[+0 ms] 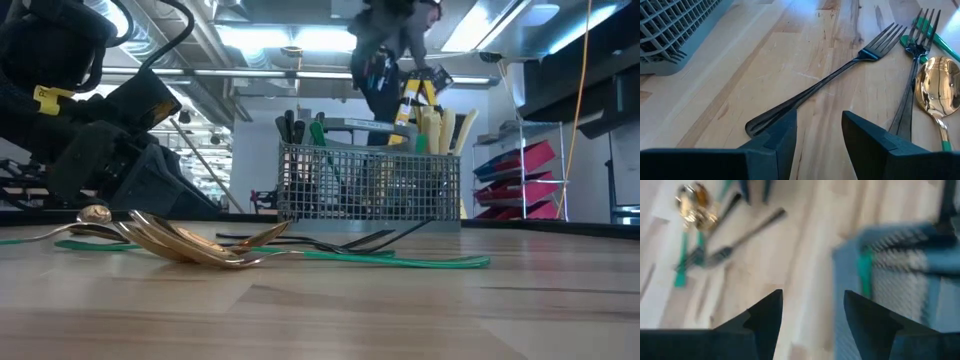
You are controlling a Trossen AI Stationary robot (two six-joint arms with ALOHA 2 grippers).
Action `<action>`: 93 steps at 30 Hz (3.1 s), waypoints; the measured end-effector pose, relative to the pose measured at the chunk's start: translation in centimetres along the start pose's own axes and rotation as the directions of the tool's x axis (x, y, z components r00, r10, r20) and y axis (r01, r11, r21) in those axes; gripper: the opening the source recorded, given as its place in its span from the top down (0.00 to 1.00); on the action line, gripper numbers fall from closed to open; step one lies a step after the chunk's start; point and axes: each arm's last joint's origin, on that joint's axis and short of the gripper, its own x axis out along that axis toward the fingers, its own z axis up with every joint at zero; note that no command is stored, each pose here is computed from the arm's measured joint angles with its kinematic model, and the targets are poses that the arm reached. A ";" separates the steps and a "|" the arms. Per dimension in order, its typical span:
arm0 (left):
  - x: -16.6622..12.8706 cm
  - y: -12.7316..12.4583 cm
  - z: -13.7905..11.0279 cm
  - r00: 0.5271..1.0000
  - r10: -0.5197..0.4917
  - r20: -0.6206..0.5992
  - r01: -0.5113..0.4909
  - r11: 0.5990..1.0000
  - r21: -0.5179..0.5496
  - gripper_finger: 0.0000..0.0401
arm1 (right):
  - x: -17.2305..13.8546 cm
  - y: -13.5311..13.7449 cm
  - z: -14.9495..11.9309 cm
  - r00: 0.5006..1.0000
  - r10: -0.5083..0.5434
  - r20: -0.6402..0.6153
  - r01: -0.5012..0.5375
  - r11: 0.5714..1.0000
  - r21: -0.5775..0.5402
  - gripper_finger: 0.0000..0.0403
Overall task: Sort silverware
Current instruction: Put the black fork into the gray organizer
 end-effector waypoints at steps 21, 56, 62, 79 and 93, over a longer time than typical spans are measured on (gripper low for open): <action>0.0 0.0 0.0 1.000 0.005 0.001 -0.005 1.000 0.003 0.65 | 16.8 10.8 -4.2 0.981 -0.039 0.188 -0.047 0.901 0.431 0.52; 0.0 0.1 0.1 0.999 0.036 0.011 -0.036 0.999 0.037 0.65 | 24.7 14.9 -5.1 0.955 -0.246 0.169 0.143 0.873 0.466 0.52; 0.0 0.2 0.0 0.999 0.047 0.013 -0.048 0.998 0.042 0.65 | 25.1 14.7 -5.0 0.942 -0.294 0.160 0.183 0.852 0.490 0.52; 0.0 0.2 0.1 0.999 0.047 0.016 -0.048 0.997 0.053 0.65 | 26.3 14.3 -5.6 0.959 -0.254 0.123 0.161 0.851 0.501 0.92; -2.0 -2.6 3.2 0.927 -0.192 0.321 0.156 0.978 0.137 0.65 | 20.1 11.2 -3.8 0.947 -0.241 0.213 0.117 0.875 0.469 0.99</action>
